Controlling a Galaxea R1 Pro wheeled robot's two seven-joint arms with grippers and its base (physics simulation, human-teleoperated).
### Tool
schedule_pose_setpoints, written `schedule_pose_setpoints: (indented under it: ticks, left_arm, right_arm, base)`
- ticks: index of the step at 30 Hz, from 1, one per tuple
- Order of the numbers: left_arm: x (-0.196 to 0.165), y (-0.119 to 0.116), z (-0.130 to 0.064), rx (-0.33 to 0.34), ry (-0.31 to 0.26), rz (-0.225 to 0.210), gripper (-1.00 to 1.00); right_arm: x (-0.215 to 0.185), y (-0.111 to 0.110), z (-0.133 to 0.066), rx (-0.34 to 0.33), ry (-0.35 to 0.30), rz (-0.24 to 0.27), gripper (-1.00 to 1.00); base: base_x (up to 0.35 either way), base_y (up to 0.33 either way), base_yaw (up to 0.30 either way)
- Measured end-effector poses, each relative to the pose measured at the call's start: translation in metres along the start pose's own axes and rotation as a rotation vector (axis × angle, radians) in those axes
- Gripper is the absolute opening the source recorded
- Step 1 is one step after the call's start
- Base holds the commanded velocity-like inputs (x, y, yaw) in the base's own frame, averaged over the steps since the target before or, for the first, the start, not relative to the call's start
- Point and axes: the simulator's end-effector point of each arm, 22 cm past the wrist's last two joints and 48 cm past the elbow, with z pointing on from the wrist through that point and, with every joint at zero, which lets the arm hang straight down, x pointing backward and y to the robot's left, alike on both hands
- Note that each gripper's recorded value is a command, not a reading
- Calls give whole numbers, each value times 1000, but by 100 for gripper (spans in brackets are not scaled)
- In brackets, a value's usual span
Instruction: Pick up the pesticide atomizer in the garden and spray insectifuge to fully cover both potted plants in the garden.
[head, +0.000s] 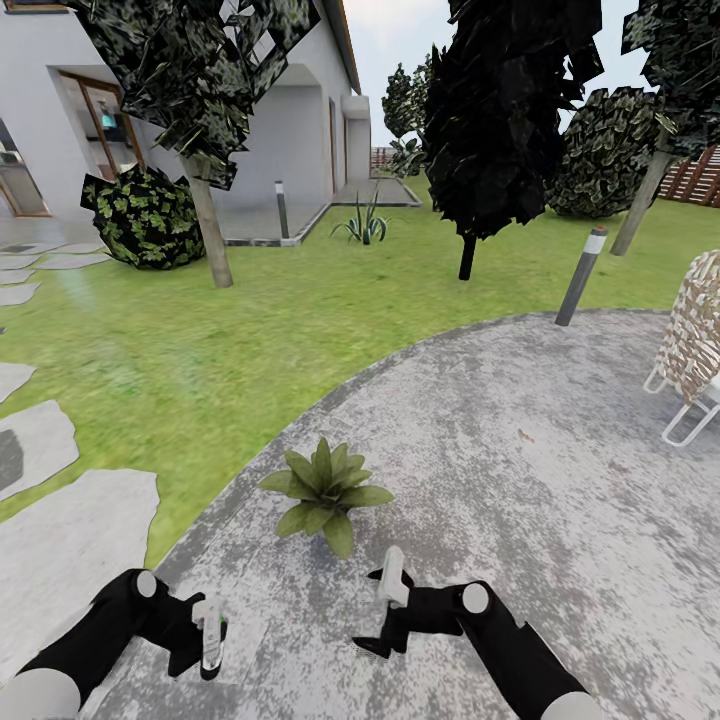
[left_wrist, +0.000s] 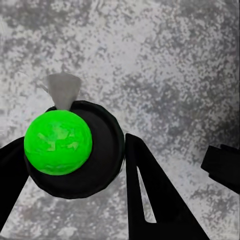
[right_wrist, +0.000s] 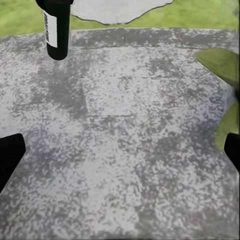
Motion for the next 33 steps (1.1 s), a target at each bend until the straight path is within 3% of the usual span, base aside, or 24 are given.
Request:
schedule_pose_setpoints:
  ticks: [3, 7, 11, 13, 15, 17, 22, 25, 30, 33]
  left_arm:
    - [-1, 13, -9, -40, -51, -74, -100]
    - [0, 33, -23, -100, -126, -181, -100]
    - [2, 43, -31, -135, -168, -242, -100]
    - [5, 44, -32, -137, -166, -279, -100]
    - [9, 43, -30, -130, -153, -315, -100]
    - [17, 39, -28, -116, -121, -397, -100]
    - [28, 34, -27, -93, -65, -537, -100]
    - [31, 33, -28, -86, -43, -592, -100]
    - [35, 30, -30, -77, -12, -673, -100]
    - [38, 29, -30, -74, 4, -697, -100]
  right_arm:
    - [29, -27, -9, 124, 29, 76, 100]
    - [102, -50, -28, 307, 118, 242, 100]
    - [167, -75, -68, 519, 180, 386, 100]
    - [194, -88, -95, 655, 167, 465, 100]
    - [207, -96, -112, 739, 150, 504, 100]
    - [226, -107, -143, 871, 130, 553, 100]
    - [267, -97, -189, 1069, 150, 618, 100]
    - [283, -81, -202, 1124, 169, 640, 100]
    - [288, -74, -204, 1135, 175, 647, 100]
    - [289, -72, -203, 1134, 177, 650, 100]
  base:
    - [0, 0, 0]
    - [0, 0, 0]
    - [0, 0, 0]
    - [0, 0, 0]
    - [0, 0, 0]
    - [0, 0, 0]
    - [0, 0, 0]
    - [0, 0, 0]
    - [0, 0, 0]
    - [0, 0, 0]
